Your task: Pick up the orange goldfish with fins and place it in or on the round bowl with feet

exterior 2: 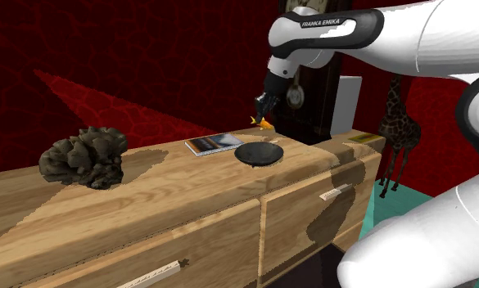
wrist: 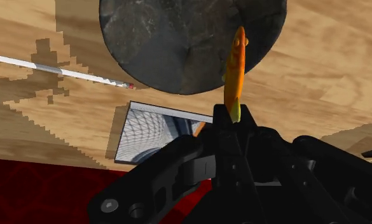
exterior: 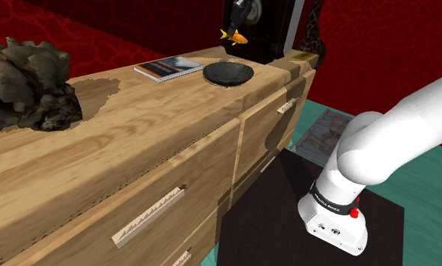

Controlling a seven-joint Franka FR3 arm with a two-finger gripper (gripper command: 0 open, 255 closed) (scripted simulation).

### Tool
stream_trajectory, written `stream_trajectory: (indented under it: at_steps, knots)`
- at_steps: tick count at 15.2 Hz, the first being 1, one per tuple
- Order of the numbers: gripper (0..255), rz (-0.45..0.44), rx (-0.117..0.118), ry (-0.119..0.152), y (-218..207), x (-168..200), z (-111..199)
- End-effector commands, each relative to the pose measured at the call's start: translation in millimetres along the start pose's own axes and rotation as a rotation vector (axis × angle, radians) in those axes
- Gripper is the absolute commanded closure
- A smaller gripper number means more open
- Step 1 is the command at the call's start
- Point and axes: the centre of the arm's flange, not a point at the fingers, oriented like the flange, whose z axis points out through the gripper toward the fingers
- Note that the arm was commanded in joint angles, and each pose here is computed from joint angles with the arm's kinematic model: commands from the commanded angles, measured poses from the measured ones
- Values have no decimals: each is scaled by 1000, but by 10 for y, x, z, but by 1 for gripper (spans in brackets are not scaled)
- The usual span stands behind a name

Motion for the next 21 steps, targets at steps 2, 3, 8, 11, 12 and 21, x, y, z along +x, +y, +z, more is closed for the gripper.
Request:
stream_trajectory:
  at_steps: [2, 3, 8, 11, 12, 21]
  knots:
    - [255, -1, 1, 0, 128, -73, 61]
    - [255, -1, 1, 0, 132, -93, 110]
    - [255, -1, 1, 0, 152, -190, 355]
    - [255, -1, 1, 0, 165, -248, 502]
    - [255, -1, 1, 0, 169, -267, 551]
    - [255, -1, 1, 0, 188, -359, 782]
